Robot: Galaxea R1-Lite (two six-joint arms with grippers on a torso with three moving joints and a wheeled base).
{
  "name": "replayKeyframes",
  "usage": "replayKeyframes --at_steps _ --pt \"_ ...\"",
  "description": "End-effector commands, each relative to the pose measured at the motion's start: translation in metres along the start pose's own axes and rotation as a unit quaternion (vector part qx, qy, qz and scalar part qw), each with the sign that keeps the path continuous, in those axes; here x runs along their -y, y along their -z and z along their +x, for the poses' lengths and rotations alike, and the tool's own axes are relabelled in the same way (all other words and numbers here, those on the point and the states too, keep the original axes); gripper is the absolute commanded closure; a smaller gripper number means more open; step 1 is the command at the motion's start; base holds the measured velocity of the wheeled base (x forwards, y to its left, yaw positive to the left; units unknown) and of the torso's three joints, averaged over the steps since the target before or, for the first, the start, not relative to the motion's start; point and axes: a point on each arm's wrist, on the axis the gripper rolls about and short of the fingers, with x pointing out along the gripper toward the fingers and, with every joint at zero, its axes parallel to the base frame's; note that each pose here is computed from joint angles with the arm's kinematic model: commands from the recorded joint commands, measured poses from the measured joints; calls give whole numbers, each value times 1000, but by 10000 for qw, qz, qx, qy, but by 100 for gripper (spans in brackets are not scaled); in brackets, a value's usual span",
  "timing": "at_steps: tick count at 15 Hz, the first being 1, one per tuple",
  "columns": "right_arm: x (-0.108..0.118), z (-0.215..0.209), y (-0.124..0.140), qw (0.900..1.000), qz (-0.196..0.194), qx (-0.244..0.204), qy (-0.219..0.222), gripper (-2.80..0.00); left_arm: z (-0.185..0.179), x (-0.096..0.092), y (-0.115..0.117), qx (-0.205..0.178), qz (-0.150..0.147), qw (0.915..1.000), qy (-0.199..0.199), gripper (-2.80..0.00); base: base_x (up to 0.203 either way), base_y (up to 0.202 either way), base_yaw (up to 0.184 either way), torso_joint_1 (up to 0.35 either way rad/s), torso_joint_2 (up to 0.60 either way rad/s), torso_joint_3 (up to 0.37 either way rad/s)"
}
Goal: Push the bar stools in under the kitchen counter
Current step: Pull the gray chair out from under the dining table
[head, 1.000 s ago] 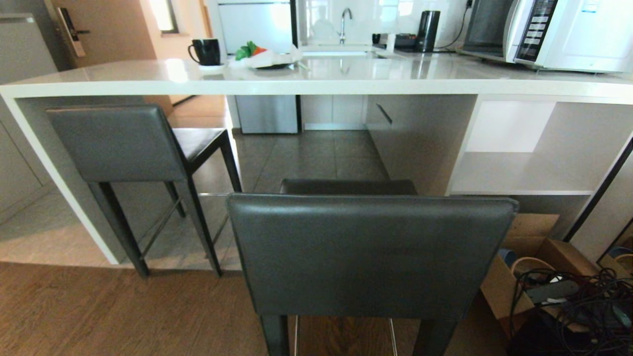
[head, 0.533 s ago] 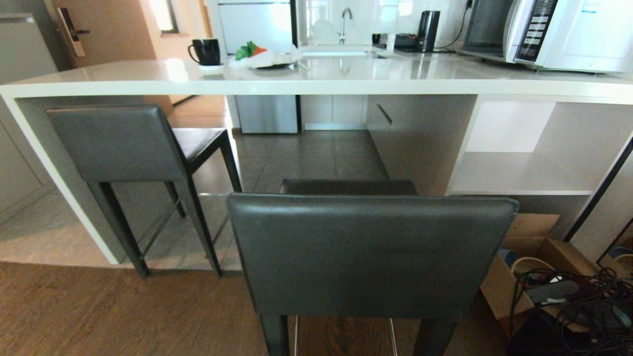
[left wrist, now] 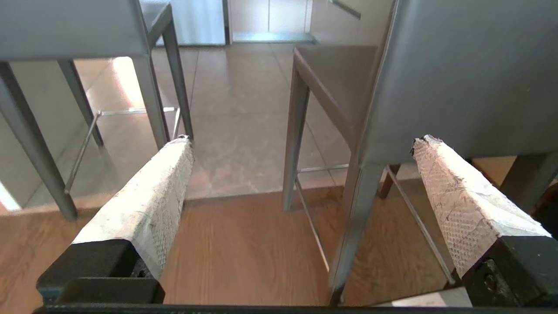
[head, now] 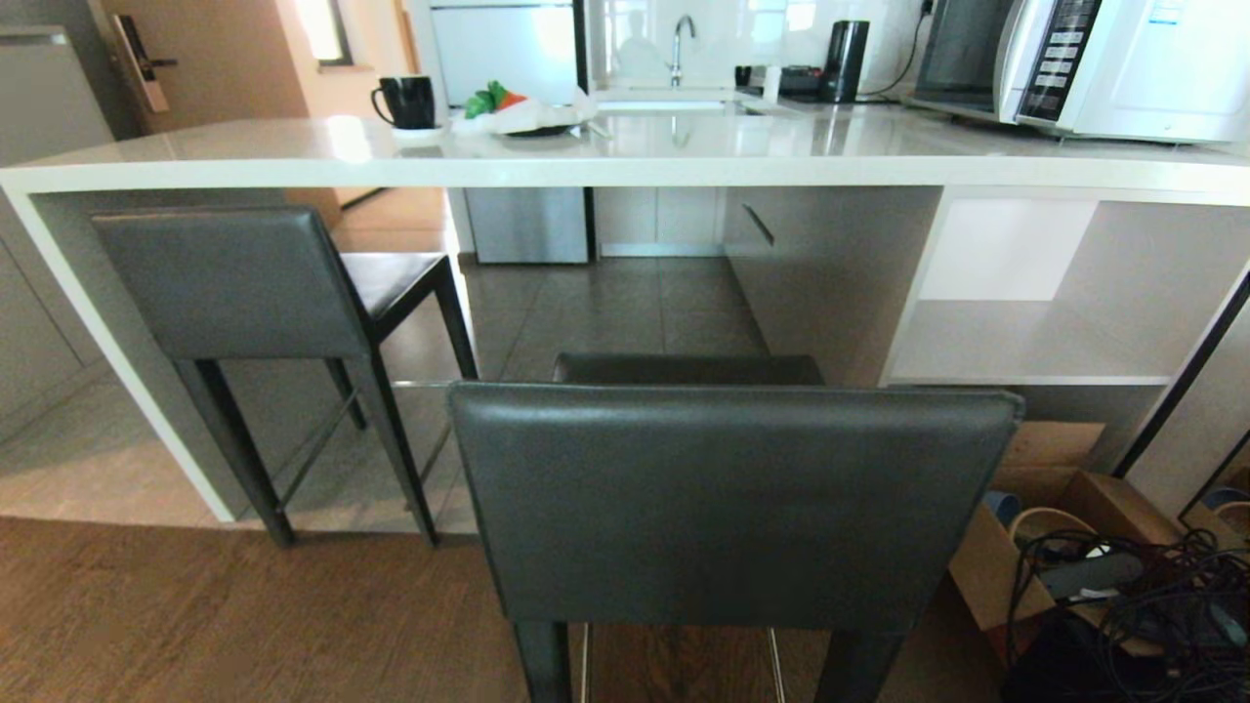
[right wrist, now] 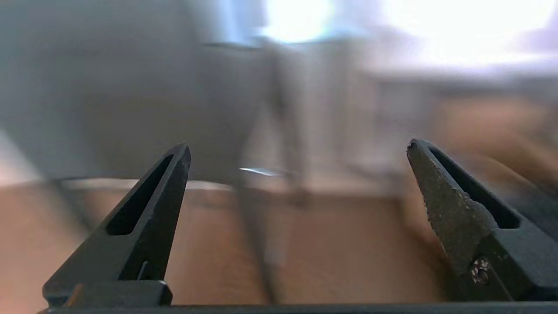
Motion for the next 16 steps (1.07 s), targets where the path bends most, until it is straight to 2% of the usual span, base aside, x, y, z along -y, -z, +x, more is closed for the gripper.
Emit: replayKeyframes --at_steps 1,2,3,7,9,10,11,13,16 --pt "4 6 15 9981 -50 -171 597 -280 3 -2 10 -182 -31 9995 -250 -280 0 0 0 0 0 0" --pt "5 7 20 9979 -122 -236 595 -280 3 -4 15 -249 35 9979 -601 -280 0 0 0 0 0 0" --pt "6 9 27 9972 -261 -359 601 -280 4 -6 20 -341 123 9963 -774 -280 0 0 0 0 0 0" --pt "6 14 38 9961 -723 -322 397 -280 4 -6 20 -345 153 9962 -785 -280 0 0 0 0 0 0" --pt "6 14 38 9968 -599 -317 417 -280 4 -7 22 -375 234 9942 -978 -280 0 0 0 0 0 0" --pt "6 14 38 9974 -496 -305 429 -280 5 -8 26 -441 263 9908 -1253 -280 0 0 0 0 0 0" --pt "6 14 38 9974 -496 -305 430 -280 5 -8 26 -430 307 9914 -1195 -280 0 0 0 0 0 0" --pt "6 14 38 9974 -498 -305 430 -280 5 -8 28 -549 616 9899 -1150 -280 0 0 0 0 0 0" --pt "6 15 38 9975 -466 -302 430 -280 5 -8 28 -555 534 9911 -1089 -280 0 0 0 0 0 0"
